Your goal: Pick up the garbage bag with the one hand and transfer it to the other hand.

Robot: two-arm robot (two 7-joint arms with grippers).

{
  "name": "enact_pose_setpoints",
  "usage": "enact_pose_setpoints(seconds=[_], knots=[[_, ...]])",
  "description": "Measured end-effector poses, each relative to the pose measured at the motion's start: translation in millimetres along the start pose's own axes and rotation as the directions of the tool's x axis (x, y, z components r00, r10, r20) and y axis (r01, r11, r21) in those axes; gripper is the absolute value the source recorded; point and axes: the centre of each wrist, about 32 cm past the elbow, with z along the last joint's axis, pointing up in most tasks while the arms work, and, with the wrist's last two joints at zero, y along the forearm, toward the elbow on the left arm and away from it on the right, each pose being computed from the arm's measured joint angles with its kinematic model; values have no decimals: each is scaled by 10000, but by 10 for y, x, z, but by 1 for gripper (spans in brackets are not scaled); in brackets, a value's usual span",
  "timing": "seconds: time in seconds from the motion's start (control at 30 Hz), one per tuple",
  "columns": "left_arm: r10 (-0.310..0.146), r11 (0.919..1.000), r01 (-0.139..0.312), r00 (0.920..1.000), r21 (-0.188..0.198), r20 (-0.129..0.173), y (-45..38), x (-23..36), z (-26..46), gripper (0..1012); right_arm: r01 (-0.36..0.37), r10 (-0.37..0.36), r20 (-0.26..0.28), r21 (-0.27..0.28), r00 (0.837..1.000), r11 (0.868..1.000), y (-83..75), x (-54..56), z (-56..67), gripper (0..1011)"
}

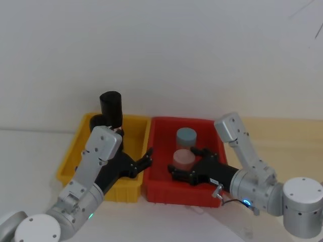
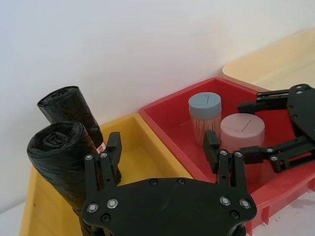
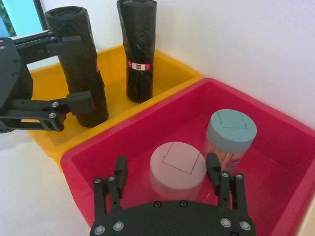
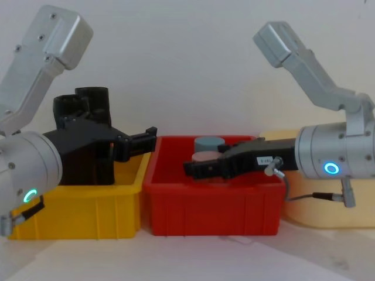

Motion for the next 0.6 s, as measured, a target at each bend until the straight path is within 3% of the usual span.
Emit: enact_pose_setpoints(seconds=[0.43,0.6], knots=[[0,10000,0,10000,0,0,0,0,0,1001,-29,29,37,-89,10000,10000,62,-1,0,667],[1,10000,-1,10000,0,0,0,0,0,1001,-19,20,47,-85,10000,10000,61,2,3,664]])
